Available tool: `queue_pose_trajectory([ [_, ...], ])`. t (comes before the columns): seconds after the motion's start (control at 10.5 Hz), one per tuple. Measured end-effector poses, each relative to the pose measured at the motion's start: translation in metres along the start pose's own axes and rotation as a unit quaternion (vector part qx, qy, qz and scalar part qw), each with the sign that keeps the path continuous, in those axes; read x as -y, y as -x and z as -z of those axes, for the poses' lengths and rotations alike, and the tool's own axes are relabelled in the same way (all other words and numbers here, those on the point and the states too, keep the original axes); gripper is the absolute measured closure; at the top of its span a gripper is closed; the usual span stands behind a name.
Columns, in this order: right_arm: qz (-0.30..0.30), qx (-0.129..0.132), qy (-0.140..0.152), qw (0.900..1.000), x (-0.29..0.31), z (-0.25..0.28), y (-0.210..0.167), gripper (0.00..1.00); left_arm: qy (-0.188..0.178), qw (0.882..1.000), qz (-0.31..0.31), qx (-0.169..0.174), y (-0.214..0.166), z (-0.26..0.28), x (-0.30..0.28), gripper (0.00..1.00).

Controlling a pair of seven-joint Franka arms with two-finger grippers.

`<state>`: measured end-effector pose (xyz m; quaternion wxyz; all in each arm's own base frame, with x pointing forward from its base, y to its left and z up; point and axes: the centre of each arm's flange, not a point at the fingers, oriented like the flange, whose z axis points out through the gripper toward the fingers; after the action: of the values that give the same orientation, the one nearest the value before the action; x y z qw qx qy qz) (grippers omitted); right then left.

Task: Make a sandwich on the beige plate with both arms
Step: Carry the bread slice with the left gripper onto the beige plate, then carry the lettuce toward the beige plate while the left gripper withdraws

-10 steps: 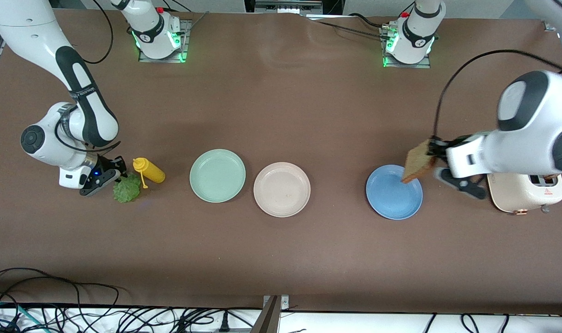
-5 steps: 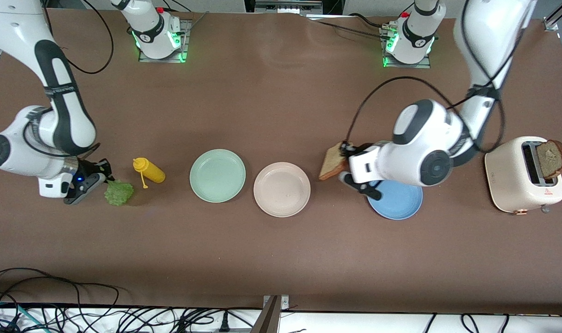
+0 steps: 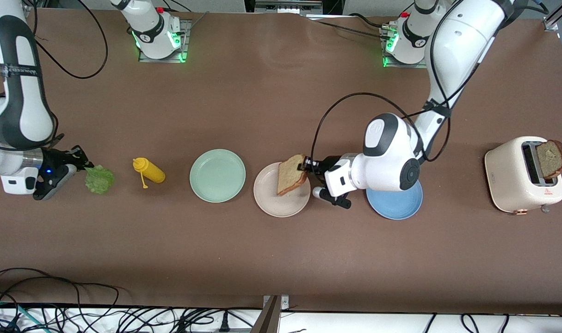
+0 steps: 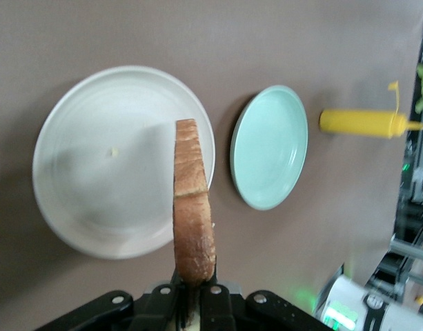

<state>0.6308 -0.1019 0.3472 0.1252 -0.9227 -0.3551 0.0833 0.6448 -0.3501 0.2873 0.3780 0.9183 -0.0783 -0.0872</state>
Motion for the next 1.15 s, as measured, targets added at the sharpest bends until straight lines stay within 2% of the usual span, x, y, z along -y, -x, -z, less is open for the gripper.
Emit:
queue_pose_trajectory([
  [0.19,-0.013,0.011,-0.013,1.000,0.014,0.033,-0.005,0.91,0.028,0.999,0.014,-0.013,-0.011,-0.021,0.014,0.91],
  [0.76,-0.050,0.020,-0.004,0.999,0.094,0.085,-0.051,0.91,0.037,0.999,-0.005,0.009,-0.015,-0.068,0.049,0.90],
  [0.86,-0.057,0.023,-0.003,0.998,0.103,0.084,-0.059,0.91,0.037,0.999,-0.004,0.009,-0.015,-0.069,0.052,0.81],
  [1.15,-0.080,0.032,0.002,0.996,0.132,0.076,-0.086,0.91,0.031,0.999,-0.009,0.004,-0.018,-0.063,0.063,0.41],
])
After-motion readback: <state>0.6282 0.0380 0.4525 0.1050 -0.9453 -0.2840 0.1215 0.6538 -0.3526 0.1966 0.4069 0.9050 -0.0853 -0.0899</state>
